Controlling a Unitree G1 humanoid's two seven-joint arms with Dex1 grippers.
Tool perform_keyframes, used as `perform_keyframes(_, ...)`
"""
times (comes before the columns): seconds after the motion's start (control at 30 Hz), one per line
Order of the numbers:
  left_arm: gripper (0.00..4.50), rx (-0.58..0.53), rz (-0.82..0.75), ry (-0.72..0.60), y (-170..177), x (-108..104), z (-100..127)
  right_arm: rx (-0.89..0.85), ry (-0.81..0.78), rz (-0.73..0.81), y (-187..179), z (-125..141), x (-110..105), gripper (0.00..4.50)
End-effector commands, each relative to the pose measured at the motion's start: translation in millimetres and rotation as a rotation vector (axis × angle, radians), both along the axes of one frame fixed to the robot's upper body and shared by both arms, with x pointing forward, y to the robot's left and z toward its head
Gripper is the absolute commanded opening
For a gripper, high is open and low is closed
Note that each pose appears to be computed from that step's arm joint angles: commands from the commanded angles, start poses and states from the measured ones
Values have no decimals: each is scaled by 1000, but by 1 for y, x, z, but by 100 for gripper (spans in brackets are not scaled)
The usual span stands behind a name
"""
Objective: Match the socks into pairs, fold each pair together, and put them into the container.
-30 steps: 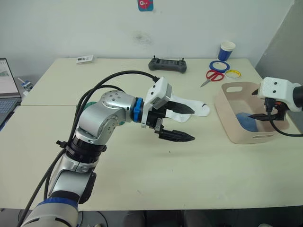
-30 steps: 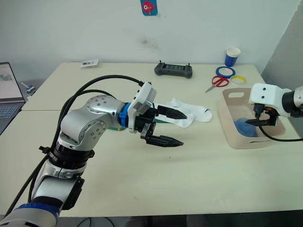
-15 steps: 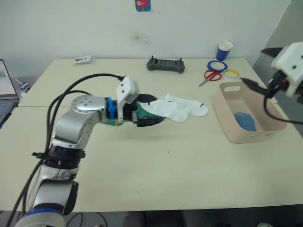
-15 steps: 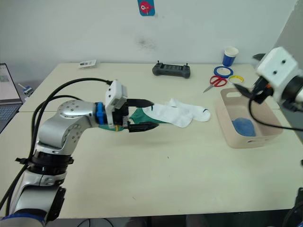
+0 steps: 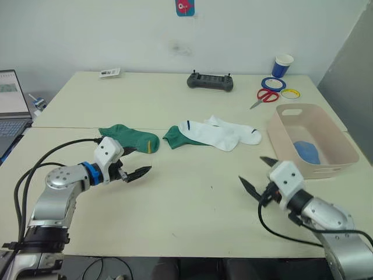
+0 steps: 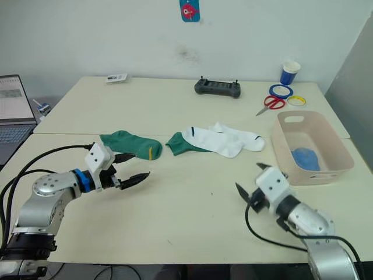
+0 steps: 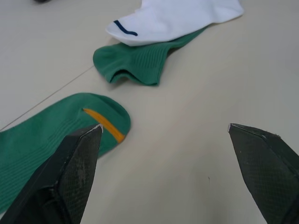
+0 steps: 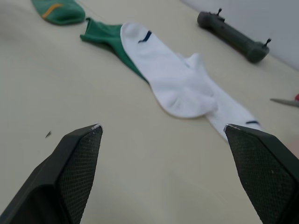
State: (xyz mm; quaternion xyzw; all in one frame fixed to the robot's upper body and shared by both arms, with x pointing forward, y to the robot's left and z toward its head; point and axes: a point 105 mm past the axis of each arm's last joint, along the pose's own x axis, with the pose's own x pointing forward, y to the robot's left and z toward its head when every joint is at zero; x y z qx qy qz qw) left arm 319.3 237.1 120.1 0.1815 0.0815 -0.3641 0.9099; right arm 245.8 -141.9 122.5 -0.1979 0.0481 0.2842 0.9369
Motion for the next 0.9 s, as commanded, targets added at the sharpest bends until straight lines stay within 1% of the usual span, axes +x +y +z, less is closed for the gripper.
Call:
perform_keyframes(0.03, 450, -23, 25, -28, 10, -3, 7, 68, -4, 16, 3, 1, -12, 449)
perform_keyframes(0.13, 450, -45, 19, -22, 8, -2, 10, 75, -21, 14, 4, 3, -12, 449)
perform_keyframes(0.2, 450, -63, 19, -28, 3, 3, 16, 72, -37, 23, 5, 7, -10, 449)
perform_keyframes(0.37, 450, -119, -19, -33, -22, 18, 31, 71, -67, 38, 9, 16, -2, 449)
perform_keyframes(0.43, 450, -152, -26, -26, -37, 27, 38, 70, -76, 38, 12, 19, 1, 449)
perform_keyframes(0.57, 450, -216, 8, -7, -60, 51, 50, 67, -91, 36, 17, 25, 6, 449)
perform_keyframes(0.67, 450, -247, 43, 52, -78, 70, 51, 53, -110, 39, 23, 33, 11, 449)
perform_keyframes(0.7, 450, -234, 59, 66, -81, 76, 49, 57, -115, 38, 25, 37, 12, 449)
perform_keyframes(0.8, 450, -229, 133, 94, -80, 92, 45, 64, -118, 33, 27, 43, 15, 449)
perform_keyframes(0.83, 450, -235, 182, 112, -79, 100, 42, 67, -118, 29, 27, 45, 16, 449)
perform_keyframes(0.9, 450, -218, 194, 134, -84, 107, 36, 70, -116, 21, 26, 47, 17, 449)
